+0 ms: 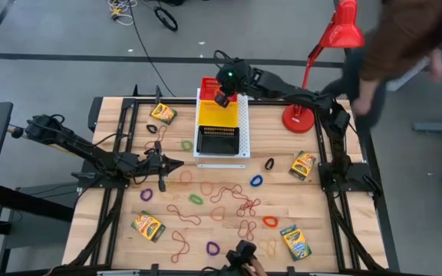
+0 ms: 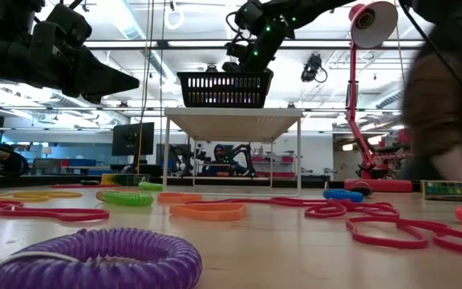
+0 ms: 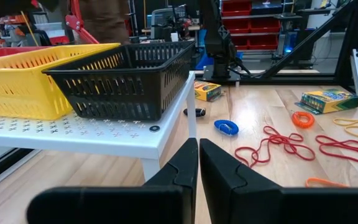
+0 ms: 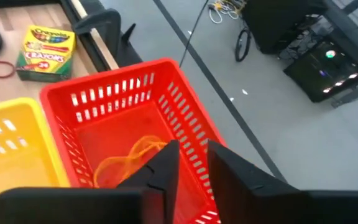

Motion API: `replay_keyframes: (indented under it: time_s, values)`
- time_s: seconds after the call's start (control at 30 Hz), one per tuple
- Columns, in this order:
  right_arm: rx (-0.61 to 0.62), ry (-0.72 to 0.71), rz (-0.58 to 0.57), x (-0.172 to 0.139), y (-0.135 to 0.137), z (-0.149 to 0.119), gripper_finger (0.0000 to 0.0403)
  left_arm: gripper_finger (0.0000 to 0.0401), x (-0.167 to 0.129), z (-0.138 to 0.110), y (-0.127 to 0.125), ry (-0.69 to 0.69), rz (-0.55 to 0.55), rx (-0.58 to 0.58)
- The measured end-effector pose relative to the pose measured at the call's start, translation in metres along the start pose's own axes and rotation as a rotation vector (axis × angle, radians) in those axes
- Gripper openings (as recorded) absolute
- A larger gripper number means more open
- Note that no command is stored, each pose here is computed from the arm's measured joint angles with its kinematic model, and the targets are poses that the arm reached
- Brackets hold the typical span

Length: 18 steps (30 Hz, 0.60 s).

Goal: Pick & Place Office Desk Supplies
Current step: Put the yellow rubber band into the red bin on the shelf, then put the green spring keychain into the yellow bin on the shelf

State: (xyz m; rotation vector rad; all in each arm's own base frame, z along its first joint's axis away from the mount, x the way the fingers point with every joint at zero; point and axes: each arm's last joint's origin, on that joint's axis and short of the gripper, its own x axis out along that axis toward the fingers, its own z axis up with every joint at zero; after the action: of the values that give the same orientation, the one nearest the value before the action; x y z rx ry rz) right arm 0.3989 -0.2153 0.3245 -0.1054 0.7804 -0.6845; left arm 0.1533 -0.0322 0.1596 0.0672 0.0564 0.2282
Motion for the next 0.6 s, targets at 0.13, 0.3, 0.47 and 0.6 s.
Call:
replay_keyframes:
  time_s: [0.13,0.3,0.47,0.6]
  values:
    - [-0.036,0.020,-0.075,-0.009,0.003,0.001,0.0120,0.0025,0.000,0.000,0.000,0.000,0.000,0.000]
    - [0.012,0.005,-0.101,-0.049,-0.003,0.007,0.0096,0.0025,0.000,0.000,0.000,0.000,0.000,0.000]
    - [0.038,-0.041,-0.058,-0.071,0.002,-0.013,0.0015,0.0025,0.000,0.000,0.000,0.000,0.000,0.000]
    - [0.059,-0.154,0.030,-0.093,0.013,-0.048,0.0013,0.0025,0.000,0.000,0.000,0.000,0.000,0.000]
